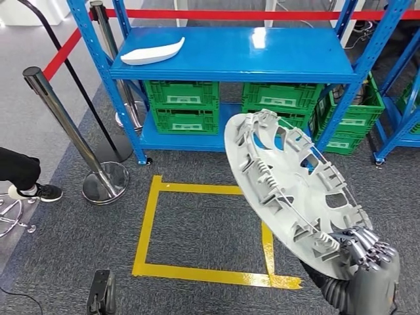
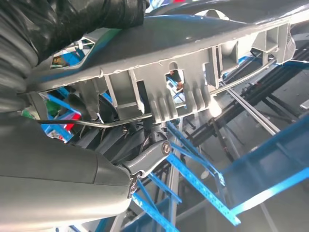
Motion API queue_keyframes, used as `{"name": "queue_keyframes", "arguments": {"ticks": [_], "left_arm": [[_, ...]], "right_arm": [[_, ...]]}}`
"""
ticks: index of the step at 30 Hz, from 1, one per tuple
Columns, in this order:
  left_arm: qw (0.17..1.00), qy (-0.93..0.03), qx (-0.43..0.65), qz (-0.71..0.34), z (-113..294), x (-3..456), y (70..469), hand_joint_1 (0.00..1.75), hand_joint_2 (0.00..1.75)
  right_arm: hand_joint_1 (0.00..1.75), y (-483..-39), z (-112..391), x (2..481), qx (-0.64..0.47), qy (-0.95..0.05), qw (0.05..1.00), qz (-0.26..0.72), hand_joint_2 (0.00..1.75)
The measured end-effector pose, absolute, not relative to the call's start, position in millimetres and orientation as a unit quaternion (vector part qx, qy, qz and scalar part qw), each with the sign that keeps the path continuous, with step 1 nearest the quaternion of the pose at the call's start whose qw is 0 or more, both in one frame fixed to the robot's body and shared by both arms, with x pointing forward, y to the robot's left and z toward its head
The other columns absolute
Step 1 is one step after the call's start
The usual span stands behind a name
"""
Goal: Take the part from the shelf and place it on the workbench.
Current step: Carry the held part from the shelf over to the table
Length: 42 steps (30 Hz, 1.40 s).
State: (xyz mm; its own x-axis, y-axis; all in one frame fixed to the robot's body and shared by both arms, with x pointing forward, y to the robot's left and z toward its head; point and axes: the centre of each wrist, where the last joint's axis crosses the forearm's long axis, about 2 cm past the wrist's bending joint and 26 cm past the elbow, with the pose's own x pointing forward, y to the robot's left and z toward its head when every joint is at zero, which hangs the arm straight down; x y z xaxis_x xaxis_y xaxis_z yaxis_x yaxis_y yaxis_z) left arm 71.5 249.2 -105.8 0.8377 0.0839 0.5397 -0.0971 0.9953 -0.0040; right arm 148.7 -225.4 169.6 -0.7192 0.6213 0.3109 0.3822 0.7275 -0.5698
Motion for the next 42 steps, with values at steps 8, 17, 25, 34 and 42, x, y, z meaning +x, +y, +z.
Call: {"name": "queue_keyframes", "arguments": {"ticks": [8,17,25,34,42], "left_arm": [[0.959,-0.280,0.012,0.047,-105.8,70.8,248.6,0.00,0.00],[0.958,-0.283,0.013,0.045,-105.7,72.0,249.1,0.00,0.00],[0.958,-0.283,0.013,0.043,-105.7,72.0,248.8,0.00,0.00],[0.959,-0.279,0.015,0.042,-106.5,68.0,250.6,0.00,0.00],[0.957,-0.286,0.014,0.038,-105.8,71.8,250.5,0.00,0.00]], "right_arm": [[1.75,-225.4,169.5,148.6,-0.280,-0.895,0.250,0.240,1.75],[1.75,-225.5,169.4,147.9,-0.280,-0.895,0.250,0.241,1.75],[1.75,-225.6,169.9,148.9,-0.281,-0.895,0.249,0.240,1.75],[1.75,-225.8,170.8,150.5,-0.281,-0.896,0.247,0.239,1.75],[1.75,-225.6,170.5,149.3,-0.283,-0.895,0.245,0.241,1.75]]}}
